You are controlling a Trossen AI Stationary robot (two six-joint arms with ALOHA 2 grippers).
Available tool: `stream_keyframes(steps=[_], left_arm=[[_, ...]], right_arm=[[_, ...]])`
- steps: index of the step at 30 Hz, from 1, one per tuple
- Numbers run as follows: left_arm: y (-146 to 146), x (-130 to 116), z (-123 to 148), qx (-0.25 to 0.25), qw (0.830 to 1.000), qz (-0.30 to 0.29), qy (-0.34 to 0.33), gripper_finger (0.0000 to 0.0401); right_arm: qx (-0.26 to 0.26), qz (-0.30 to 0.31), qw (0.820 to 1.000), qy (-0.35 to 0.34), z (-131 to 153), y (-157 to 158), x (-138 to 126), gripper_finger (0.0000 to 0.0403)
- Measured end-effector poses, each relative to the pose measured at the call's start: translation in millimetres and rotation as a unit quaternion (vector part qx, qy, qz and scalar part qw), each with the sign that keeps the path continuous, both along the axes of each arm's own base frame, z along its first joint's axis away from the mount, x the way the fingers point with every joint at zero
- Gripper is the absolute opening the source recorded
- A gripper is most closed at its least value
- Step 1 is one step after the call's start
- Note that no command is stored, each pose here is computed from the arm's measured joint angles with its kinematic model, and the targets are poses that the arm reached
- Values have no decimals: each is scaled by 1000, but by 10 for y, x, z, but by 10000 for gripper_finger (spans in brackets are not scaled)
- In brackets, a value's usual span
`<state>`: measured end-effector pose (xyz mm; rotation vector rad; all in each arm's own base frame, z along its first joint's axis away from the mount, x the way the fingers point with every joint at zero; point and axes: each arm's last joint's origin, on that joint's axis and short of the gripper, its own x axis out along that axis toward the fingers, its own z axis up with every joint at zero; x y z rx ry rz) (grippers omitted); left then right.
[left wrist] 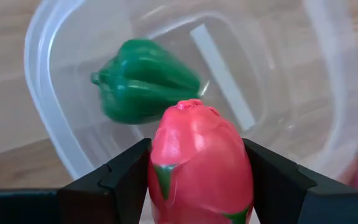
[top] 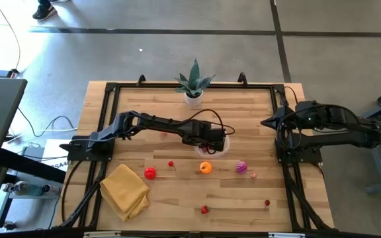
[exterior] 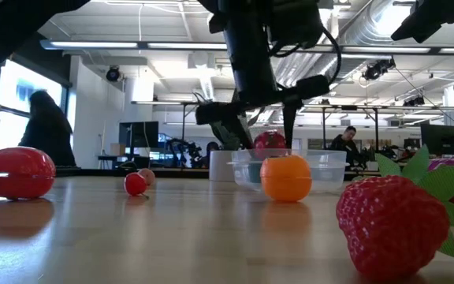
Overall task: Pick and placing Produce into tupperware
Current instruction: Put the dragon fruit into the transparent bin
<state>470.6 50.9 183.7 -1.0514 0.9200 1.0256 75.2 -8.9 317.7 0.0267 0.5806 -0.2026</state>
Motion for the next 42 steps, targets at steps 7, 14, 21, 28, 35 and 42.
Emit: stream_keyframes(steps=[7, 14, 21, 28, 35, 42], left_arm=[[8, 15, -65, 0, 1000, 4, 5, 219], [7, 16, -95, -2, 1000, 4, 9, 233], [7, 15, -95, -2, 1000, 4, 9, 234], [10, 18, -92, 2, 1000, 3, 8, 234], [13, 24, -89, 10, 1000, -5, 7, 234], [17, 0, 40, 21, 1000, -2, -5, 234]], right_arm=[[0, 0, 1000, 0, 0, 0, 0, 0], [0, 0, 1000, 0, 0, 0, 0, 0], [0, 0, 1000, 0, 0, 0, 0, 0], [0, 0, 1000, 0, 0, 0, 0, 0], [0, 0, 1000, 0, 0, 0, 0, 0], [0, 0, 1000, 0, 0, 0, 0, 0]])
